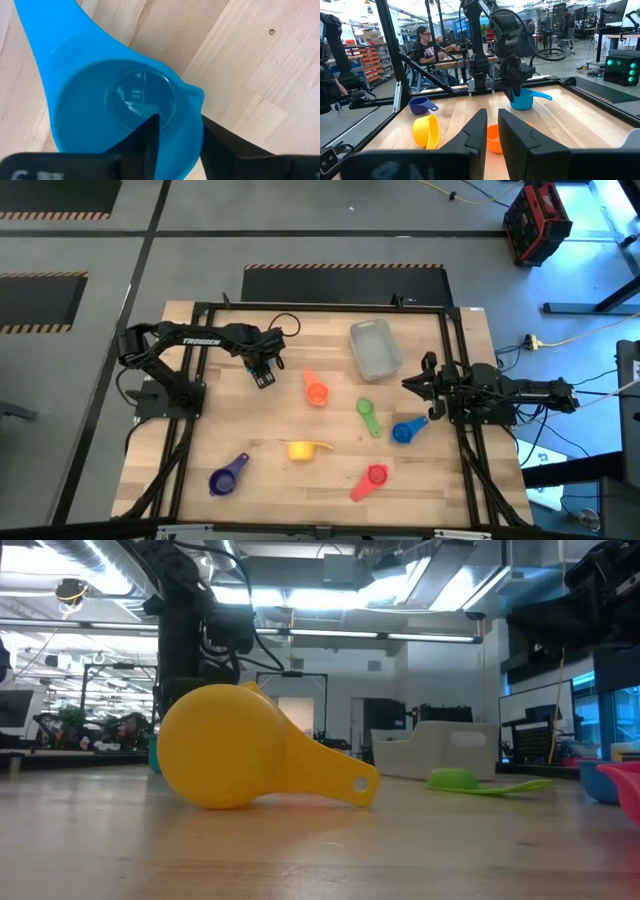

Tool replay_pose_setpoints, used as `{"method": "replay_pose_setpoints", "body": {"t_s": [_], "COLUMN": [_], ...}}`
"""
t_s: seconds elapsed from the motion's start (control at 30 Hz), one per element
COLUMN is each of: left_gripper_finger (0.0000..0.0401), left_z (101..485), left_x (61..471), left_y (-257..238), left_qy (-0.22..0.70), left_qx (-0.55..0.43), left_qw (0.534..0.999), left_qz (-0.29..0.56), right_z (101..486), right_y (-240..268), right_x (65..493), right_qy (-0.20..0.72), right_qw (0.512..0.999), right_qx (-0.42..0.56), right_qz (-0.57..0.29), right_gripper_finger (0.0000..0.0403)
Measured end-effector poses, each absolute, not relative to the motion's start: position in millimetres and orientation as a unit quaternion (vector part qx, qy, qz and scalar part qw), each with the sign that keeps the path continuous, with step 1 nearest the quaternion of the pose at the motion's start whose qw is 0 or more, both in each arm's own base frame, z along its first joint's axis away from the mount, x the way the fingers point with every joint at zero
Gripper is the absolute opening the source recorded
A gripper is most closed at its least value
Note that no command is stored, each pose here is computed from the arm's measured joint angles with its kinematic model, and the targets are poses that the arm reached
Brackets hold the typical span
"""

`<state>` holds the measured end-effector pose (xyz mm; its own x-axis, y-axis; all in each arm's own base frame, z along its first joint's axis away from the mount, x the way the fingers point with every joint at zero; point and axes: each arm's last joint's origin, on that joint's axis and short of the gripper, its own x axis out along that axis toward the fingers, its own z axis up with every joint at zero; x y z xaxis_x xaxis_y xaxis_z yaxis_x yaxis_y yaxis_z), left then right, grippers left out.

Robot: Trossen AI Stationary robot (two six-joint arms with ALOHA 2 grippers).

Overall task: Nest measuring cups in basket
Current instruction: Put the light blue measuring cup into the gray bin

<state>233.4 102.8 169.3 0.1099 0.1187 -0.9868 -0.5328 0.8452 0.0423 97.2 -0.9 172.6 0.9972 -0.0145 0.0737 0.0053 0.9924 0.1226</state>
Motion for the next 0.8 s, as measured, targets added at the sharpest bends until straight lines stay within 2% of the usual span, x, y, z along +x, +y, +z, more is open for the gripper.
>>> {"method": "replay_pose_setpoints", "body": {"t_s": [0.33, 0.67, 0.8], "left_gripper_finger": [0.0010, 0.0005, 0.0004], "left_z": [169.4, 169.5, 169.6], "left_x": [233.3, 233.4, 234.6], "left_y": [102.8, 102.9, 102.5], "left_qy": [0.629, 0.628, 0.624], "left_qx": [-0.164, -0.164, -0.163], "left_qw": [0.726, 0.727, 0.730], "left_qz": [0.224, 0.225, 0.224], "right_z": [172.6, 172.6, 172.6], "right_y": [-0.9, -0.9, -1.2], "right_x": [97.2, 97.2, 97.2], "right_qy": [-0.037, -0.037, -0.038], "right_qw": [0.997, 0.997, 0.995], "right_qx": [0.061, 0.065, 0.097], "right_qz": [-0.005, -0.005, -0.009], "right_gripper_finger": [0.0053, 0.0053, 0.0054]}}
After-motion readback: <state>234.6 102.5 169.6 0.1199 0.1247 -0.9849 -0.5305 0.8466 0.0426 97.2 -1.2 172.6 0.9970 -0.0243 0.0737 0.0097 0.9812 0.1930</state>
